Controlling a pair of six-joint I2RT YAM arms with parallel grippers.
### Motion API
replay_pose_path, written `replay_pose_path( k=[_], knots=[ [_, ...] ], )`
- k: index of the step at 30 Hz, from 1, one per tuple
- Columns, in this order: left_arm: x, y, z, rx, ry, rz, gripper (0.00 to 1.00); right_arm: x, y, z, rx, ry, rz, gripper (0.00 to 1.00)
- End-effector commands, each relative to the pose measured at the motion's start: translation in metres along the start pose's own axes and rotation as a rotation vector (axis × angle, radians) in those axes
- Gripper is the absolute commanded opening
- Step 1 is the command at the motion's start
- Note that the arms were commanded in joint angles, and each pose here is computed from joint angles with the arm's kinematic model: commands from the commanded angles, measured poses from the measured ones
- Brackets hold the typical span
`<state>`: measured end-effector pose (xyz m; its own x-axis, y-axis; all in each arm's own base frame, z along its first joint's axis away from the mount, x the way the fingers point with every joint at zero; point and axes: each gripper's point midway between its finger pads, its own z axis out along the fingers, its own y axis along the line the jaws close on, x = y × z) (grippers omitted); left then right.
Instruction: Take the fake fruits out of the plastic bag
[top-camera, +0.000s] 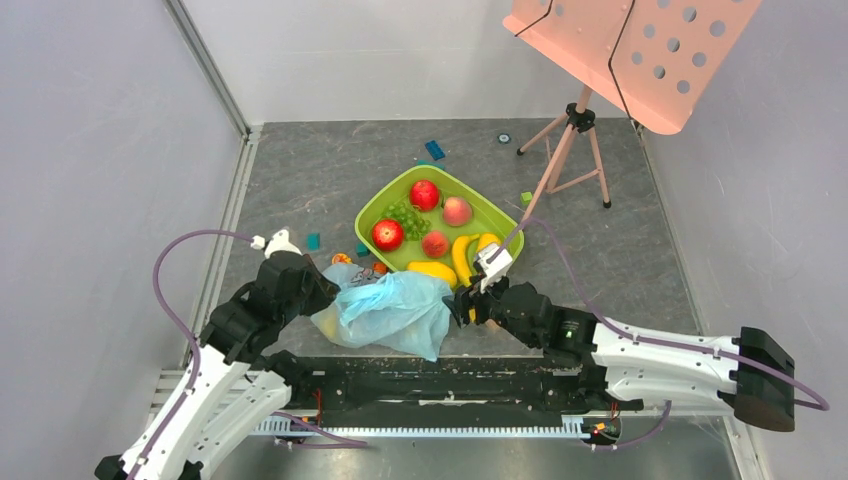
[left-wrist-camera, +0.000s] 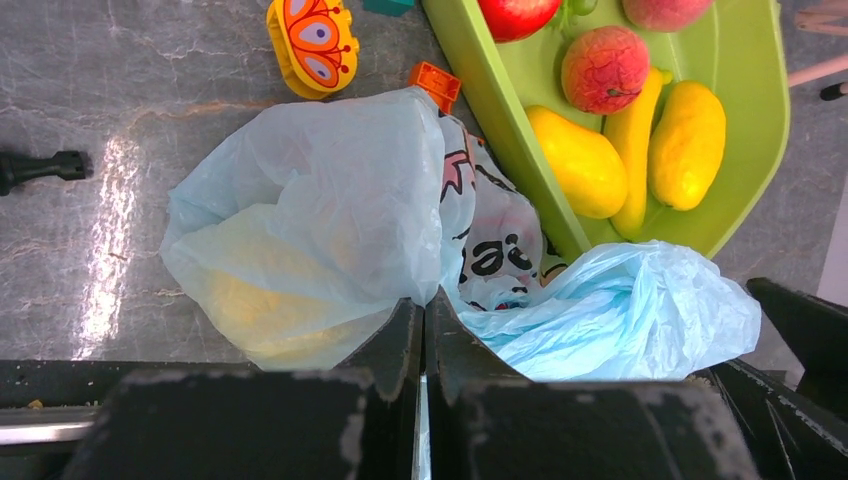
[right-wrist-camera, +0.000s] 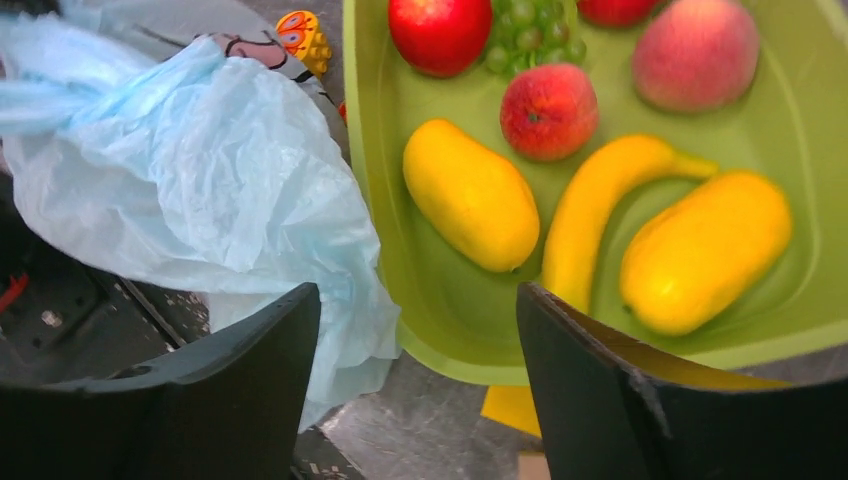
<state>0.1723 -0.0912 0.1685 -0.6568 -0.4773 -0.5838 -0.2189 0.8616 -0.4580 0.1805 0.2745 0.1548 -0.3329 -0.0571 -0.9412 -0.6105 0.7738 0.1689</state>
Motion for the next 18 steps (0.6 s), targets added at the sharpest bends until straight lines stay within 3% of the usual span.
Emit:
replay_pose_path(
  k=[1, 4, 9, 18],
  knots=[
    [-0.016, -0.016, -0.008, 0.099, -0.072, 0.068, 0.02, -0.046, 0.023, -0.006, -0.130, -0.082, -0.221, 0.81],
    [-0.020, -0.016, -0.012, 0.112, -0.100, 0.081, 0.02, -0.070, 0.028, -0.005, -0.122, -0.114, -0.217, 0.88],
    [-0.018, -0.018, -0.010, 0.131, -0.092, 0.087, 0.02, -0.095, 0.060, 0.010, -0.196, -0.088, -0.164, 0.90],
    [-0.014, -0.020, -0.007, 0.145, -0.079, 0.090, 0.02, -0.073, 0.089, 0.056, -0.206, 0.114, -0.150, 0.89]
  ],
)
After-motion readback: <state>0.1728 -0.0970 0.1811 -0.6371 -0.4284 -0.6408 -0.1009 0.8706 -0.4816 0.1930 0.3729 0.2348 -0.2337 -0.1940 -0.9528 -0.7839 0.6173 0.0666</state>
